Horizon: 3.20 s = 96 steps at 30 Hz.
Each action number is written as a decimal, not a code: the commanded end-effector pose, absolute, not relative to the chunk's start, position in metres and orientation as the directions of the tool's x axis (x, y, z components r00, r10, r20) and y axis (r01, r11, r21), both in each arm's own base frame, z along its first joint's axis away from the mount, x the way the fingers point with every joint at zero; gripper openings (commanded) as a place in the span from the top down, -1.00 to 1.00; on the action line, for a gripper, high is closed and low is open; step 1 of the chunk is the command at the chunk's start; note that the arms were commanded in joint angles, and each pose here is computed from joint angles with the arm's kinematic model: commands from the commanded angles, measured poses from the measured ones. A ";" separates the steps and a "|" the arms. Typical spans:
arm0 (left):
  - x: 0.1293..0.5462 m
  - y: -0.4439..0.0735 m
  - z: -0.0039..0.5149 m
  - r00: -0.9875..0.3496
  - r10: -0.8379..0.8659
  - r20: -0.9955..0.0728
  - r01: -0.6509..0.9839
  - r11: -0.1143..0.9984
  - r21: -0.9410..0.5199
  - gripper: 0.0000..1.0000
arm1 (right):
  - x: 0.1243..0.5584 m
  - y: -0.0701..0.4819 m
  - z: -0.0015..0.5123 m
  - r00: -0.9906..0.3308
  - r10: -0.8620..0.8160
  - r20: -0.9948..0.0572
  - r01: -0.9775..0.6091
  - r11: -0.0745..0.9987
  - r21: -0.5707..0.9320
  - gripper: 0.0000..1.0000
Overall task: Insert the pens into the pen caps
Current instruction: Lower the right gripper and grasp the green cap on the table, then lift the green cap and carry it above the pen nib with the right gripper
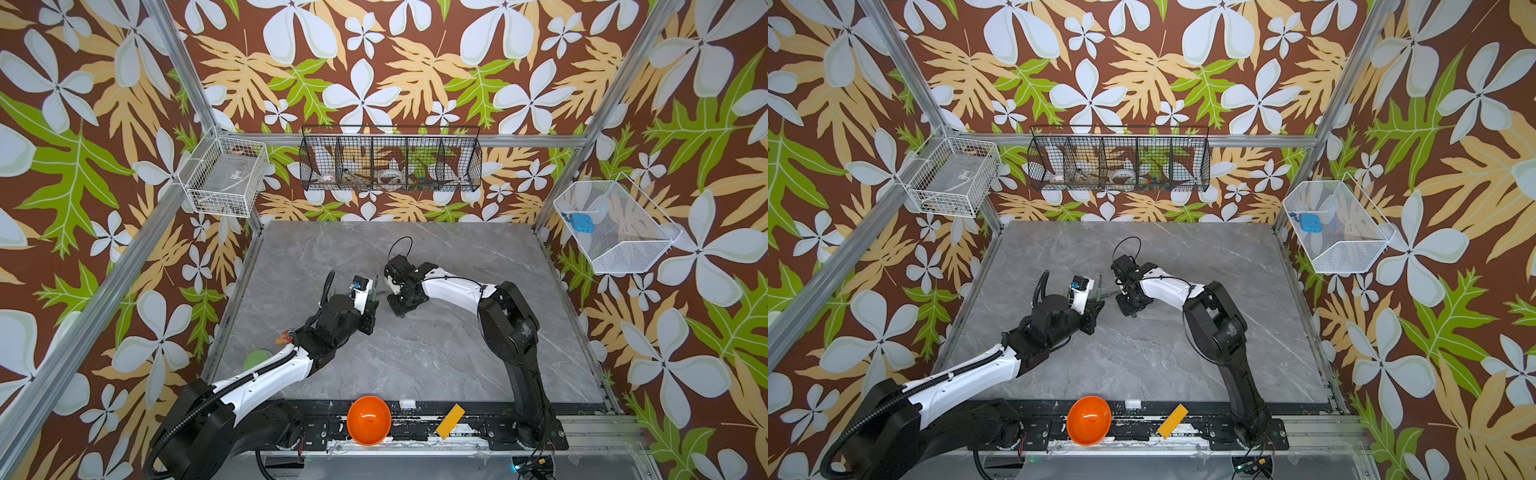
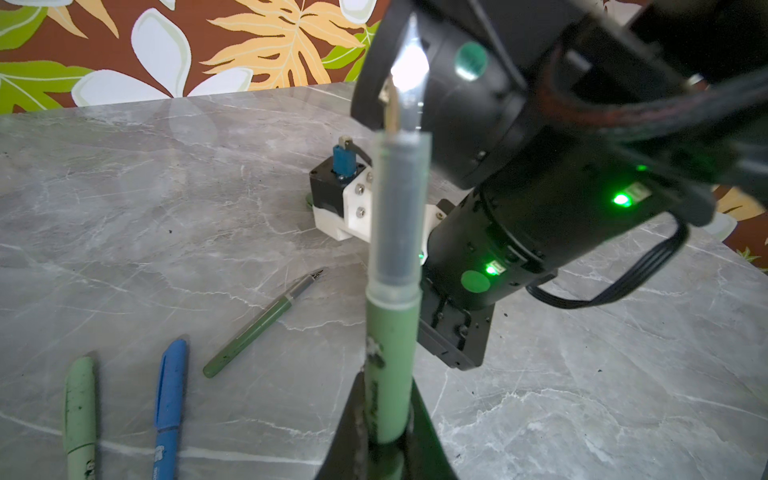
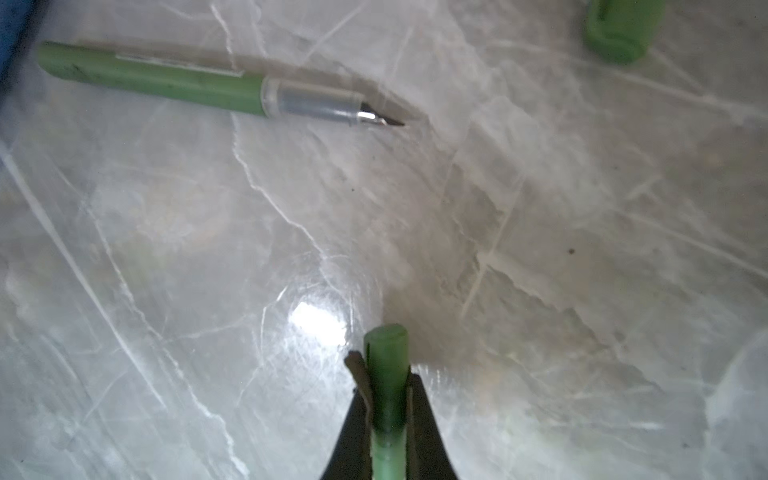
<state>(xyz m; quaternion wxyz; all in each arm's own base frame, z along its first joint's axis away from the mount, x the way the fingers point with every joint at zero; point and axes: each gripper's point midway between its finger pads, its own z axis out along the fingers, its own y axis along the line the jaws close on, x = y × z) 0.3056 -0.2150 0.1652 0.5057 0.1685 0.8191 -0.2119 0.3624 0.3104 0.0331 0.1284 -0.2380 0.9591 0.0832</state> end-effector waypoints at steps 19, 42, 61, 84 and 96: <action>0.300 -0.246 0.142 -0.445 0.082 -0.892 0.612 0.754 -0.236 1.00 | 0.376 0.293 0.129 -0.777 -0.114 -0.619 -0.453 0.784 0.425 0.83; 0.267 -0.271 0.176 -0.343 -0.021 -0.939 0.762 0.579 -0.291 1.00 | 0.326 0.295 0.286 -0.483 0.284 -0.828 -0.741 0.370 0.559 0.77; 0.262 -0.277 0.181 -0.358 -0.023 -0.934 0.782 0.538 -0.313 1.00 | 0.307 0.317 0.300 -0.452 0.248 -0.857 -0.796 0.321 0.513 0.75; 0.262 -0.279 0.185 -0.365 -0.032 -0.930 0.783 0.531 -0.325 1.00 | 0.297 0.318 0.292 -0.438 0.216 -0.873 -0.802 0.344 0.488 0.75; 0.261 -0.279 0.193 -0.355 -0.050 -0.934 0.787 0.523 -0.327 1.00 | 0.295 0.321 0.285 -0.434 0.196 -0.879 -0.801 0.361 0.477 0.75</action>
